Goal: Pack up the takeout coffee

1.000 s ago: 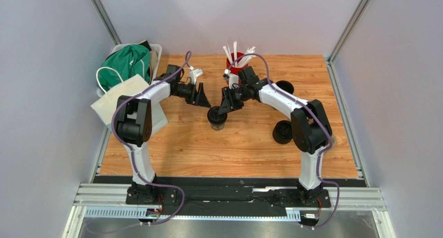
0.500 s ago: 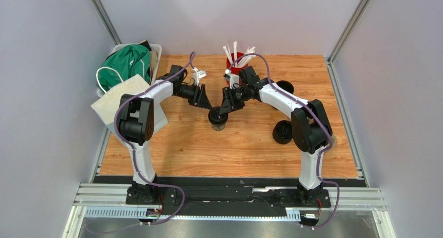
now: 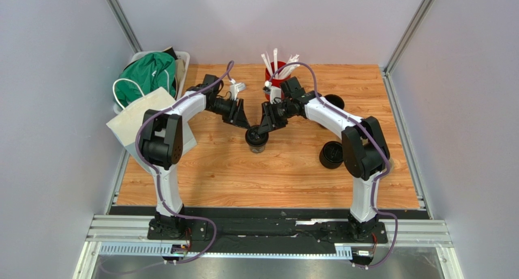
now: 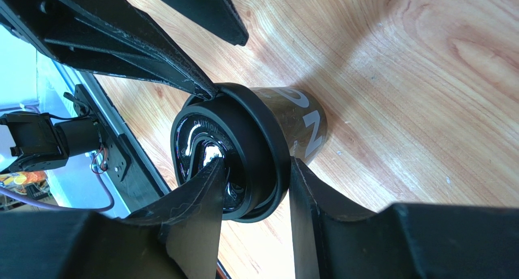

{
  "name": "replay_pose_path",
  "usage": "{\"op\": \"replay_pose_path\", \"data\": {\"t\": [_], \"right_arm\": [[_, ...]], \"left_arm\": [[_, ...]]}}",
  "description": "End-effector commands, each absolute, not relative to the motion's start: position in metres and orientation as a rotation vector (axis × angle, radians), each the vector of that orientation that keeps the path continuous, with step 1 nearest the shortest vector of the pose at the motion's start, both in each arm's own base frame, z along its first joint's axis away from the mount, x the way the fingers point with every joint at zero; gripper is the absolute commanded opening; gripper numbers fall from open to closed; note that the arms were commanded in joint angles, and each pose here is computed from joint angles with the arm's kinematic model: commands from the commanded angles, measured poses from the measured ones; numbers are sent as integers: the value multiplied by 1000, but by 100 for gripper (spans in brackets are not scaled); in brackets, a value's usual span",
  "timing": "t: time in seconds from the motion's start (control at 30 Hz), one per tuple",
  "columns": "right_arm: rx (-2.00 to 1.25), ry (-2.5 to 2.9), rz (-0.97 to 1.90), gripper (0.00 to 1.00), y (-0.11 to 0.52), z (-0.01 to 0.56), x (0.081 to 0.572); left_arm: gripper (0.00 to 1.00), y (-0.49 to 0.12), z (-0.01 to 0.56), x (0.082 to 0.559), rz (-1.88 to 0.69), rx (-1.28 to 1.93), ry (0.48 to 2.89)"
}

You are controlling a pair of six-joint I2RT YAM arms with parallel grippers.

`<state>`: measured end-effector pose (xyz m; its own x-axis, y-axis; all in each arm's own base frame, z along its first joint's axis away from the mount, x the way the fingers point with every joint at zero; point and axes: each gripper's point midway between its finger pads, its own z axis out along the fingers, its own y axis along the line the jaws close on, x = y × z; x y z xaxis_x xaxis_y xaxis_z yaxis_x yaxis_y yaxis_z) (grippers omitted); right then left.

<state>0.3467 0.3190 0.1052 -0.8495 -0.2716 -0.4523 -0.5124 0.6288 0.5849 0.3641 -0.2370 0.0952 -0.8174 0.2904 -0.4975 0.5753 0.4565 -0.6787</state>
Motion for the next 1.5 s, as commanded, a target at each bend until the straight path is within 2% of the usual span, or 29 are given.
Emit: {"op": "replay_pose_path", "data": {"t": [0.0,0.27,0.5,0.6,1.2,1.47], "right_arm": [[-641,2703,780,30,283,43,343],[-649,2731,769,30,280,35,337],[-647,2726,747,30,278,34,338],[-644,2720,742,30,277,37,339],[-564,2716,727,30,271,42,352],[-536,2704,727,30,268,47,358]], "left_arm": [[49,-227,32,346,-1057,855,2611],[49,-226,31,348,-1040,853,2629],[65,-250,96,358,-1207,876,2399],[67,-257,127,361,-1253,899,2304],[63,-259,166,328,-1495,948,2070],[62,-255,151,316,-1362,1044,2065]]}}
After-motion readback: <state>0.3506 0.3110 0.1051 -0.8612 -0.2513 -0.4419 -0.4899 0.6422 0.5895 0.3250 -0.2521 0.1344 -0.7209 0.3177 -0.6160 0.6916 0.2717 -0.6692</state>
